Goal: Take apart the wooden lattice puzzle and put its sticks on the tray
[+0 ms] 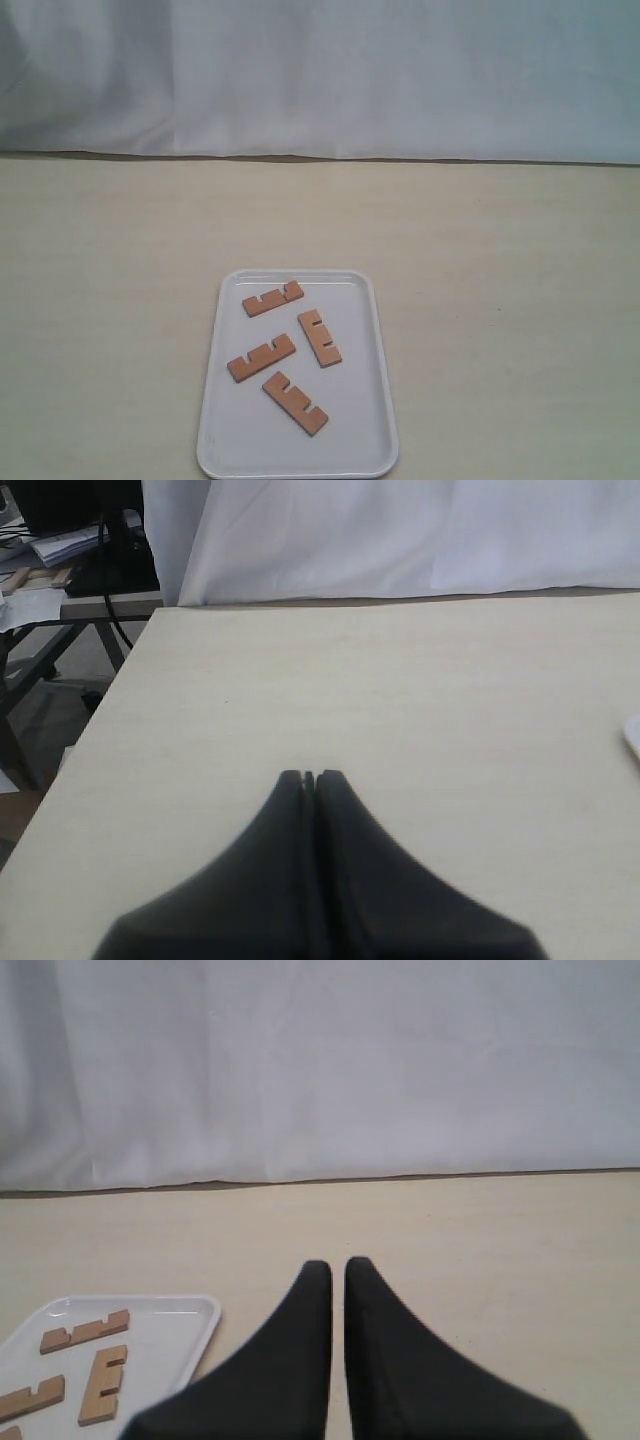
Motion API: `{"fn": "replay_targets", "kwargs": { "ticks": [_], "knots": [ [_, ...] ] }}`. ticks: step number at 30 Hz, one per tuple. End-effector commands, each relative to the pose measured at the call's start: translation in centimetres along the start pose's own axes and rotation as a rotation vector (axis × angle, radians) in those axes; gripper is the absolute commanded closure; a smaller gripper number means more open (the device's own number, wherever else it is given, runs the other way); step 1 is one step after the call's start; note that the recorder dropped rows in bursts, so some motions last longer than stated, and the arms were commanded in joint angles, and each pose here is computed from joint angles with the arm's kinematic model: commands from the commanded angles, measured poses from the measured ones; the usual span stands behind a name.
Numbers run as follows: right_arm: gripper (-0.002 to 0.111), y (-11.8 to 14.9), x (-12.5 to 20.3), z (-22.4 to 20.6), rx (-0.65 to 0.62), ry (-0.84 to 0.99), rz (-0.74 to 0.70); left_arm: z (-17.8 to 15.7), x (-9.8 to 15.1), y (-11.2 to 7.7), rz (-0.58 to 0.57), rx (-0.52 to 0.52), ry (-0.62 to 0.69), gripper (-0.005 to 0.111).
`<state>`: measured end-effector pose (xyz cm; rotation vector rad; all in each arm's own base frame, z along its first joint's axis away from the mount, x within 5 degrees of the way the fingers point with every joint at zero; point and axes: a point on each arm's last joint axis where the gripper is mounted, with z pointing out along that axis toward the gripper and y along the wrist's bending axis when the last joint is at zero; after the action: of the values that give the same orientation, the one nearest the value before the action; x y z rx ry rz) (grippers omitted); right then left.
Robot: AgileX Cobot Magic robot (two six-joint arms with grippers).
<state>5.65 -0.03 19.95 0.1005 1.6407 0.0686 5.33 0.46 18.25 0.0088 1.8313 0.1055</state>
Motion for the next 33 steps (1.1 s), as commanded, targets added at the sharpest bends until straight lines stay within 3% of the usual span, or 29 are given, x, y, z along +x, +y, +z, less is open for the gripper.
{"fn": "replay_targets", "kwargs": {
  "ticks": [1, 33],
  "knots": [
    [0.104, -0.03, 0.18, -0.02, 0.002, 0.010, -0.031, 0.00, -0.10, -0.01, -0.002, 0.000, -0.016, 0.107],
    [0.104, -0.04, 0.68, -0.04, 0.001, 0.066, -0.028, 0.00, -0.10, -0.01, -0.002, 0.000, -0.016, 0.107]
  ]
}}
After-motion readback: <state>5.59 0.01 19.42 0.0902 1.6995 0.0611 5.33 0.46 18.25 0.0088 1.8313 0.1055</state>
